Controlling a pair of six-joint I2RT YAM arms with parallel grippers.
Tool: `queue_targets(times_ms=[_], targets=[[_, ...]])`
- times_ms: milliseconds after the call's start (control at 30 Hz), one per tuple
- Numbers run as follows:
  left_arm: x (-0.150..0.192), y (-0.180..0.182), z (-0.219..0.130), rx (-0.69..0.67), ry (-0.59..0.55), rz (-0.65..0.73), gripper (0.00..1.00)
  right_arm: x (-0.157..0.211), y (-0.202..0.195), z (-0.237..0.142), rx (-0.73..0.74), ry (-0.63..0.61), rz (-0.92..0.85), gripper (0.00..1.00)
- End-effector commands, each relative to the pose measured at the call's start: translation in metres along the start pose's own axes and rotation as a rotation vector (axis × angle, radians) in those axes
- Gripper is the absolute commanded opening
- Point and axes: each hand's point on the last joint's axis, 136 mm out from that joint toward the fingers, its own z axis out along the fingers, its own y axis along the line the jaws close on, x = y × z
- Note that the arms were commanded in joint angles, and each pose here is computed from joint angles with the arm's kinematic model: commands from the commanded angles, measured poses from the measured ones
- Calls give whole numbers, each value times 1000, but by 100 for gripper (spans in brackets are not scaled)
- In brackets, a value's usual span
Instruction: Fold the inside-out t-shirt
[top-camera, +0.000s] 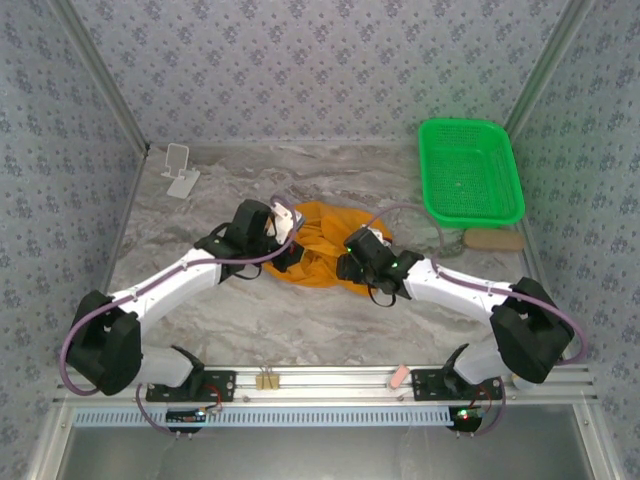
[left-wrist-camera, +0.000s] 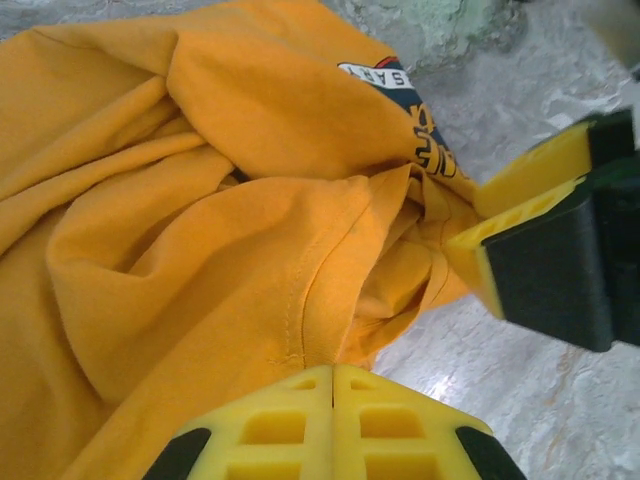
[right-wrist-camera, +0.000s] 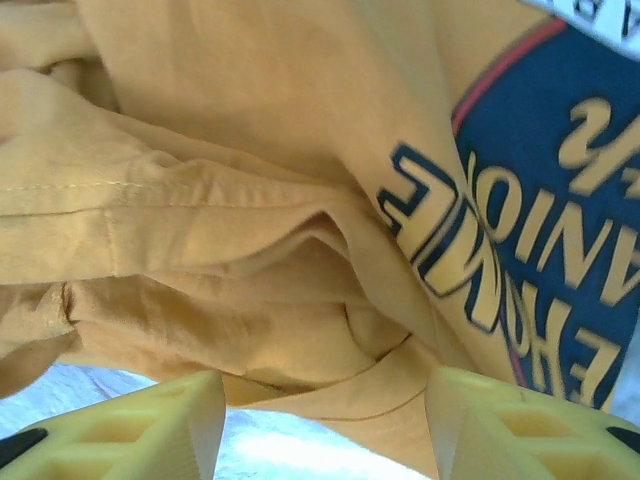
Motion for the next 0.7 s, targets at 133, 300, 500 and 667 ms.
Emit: queue_targets(times_ms=[133, 300, 500, 667], targets=[[-58, -34, -29, 129, -109, -106, 0, 16, 3, 18, 103, 22, 264, 54], [-75, -53, -45, 193, -118, -125, 0, 17, -3, 25, 153, 26, 351, 54], [-82, -58, -53, 204, -128, -105, 0, 10, -8, 21, 162, 12, 408, 54], [-84, -60, -54, 213, -133, -107, 0, 14, -11, 28, 167, 41, 446, 40]])
